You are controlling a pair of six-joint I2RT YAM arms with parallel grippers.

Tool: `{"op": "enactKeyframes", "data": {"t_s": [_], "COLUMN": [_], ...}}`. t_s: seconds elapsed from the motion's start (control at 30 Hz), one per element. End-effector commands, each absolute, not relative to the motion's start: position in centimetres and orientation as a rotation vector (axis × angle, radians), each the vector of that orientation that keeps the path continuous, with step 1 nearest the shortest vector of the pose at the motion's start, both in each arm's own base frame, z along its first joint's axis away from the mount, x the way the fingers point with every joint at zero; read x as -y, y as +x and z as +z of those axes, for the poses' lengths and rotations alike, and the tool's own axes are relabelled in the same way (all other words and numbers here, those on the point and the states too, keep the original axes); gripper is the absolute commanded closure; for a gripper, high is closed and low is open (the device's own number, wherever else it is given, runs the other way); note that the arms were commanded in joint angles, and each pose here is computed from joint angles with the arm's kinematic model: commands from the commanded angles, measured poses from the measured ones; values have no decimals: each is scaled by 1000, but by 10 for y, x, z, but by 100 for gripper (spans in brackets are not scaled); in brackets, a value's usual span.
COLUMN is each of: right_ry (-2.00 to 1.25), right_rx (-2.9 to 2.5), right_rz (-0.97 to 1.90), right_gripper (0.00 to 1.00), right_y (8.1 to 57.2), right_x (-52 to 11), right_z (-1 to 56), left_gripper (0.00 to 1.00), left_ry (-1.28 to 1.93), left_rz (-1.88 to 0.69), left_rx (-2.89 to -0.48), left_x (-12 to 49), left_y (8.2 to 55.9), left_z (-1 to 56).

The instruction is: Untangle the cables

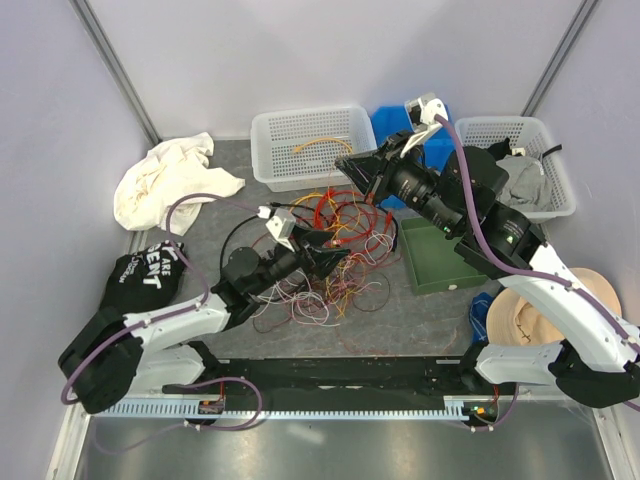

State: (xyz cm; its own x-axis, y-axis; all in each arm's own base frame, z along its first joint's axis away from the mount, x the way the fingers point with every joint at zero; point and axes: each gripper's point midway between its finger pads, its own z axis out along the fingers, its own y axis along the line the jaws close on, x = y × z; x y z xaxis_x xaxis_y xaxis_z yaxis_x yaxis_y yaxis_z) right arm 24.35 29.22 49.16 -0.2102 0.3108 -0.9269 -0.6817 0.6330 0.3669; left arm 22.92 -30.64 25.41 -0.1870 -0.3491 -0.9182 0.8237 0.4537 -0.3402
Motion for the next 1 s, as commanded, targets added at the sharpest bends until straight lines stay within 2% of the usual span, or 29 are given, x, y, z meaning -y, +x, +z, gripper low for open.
{"op": "enactKeyframes", "data": {"t_s": [0.0, 0.03, 0.07, 0.13, 0.17, 0.23, 0.3, 0.33, 0.37, 0.4, 0.47, 0.5, 0.6, 0.63, 0.83, 0.97], "right_ry": [-312, -311, -312, -302, -291, -274, -252, -244, -243, -234, -225, -218, -201, -199, -192, -199], "right_rx": [-1428, -1419, -1418, -1404, -1408, -1408, -1420, -1426, -1431, -1443, -1458, -1474, -1513, -1522, -1606, -1652], "right_rz": [1016, 1020, 1019, 1015, 1002, 978, 945, 931, 918, 902, 884, 868, 843, 844, 864, 887], "right_gripper": [100, 100, 100, 100, 100, 100, 100, 93, 79, 54, 33, 19, 2, 2, 2, 2], "right_y": [221, 219, 217, 212, 212, 211, 210, 211, 211, 210, 211, 212, 214, 214, 215, 211], "right_x": [-278, -276, -274, -265, -261, -251, -241, -238, -235, -231, -227, -224, -221, -221, -229, -233], "right_z": [534, 538, 538, 543, 542, 538, 528, 524, 519, 511, 501, 491, 469, 464, 418, 386], "left_gripper": [33, 37, 51, 72, 98, 98, 98, 98, 98, 98, 98, 98, 98, 98, 98, 98], "left_ry": [481, 483, 466, 465, 437, 442, 385, 360, 315, 294, 290, 299, 301, 287, 264, 243], "left_rz": [-1091, -1079, -1056, -996, -959, -876, -807, -783, -731, -715, -676, -662, -652, -668, -649, -534], "left_rx": [-1318, -1329, -1326, -1347, -1333, -1362, -1329, -1335, -1373, -1383, -1419, -1437, -1456, -1420, -1352, -1417], "left_x": [319, 320, 319, 315, 310, 299, 282, 276, 265, 259, 249, 247, 241, 238, 221, 222], "left_y": [242, 245, 250, 257, 263, 266, 271, 273, 278, 278, 276, 275, 270, 267, 258, 282], "left_z": [272, 269, 274, 274, 289, 301, 343, 356, 375, 388, 424, 434, 475, 502, 555, 550]}}
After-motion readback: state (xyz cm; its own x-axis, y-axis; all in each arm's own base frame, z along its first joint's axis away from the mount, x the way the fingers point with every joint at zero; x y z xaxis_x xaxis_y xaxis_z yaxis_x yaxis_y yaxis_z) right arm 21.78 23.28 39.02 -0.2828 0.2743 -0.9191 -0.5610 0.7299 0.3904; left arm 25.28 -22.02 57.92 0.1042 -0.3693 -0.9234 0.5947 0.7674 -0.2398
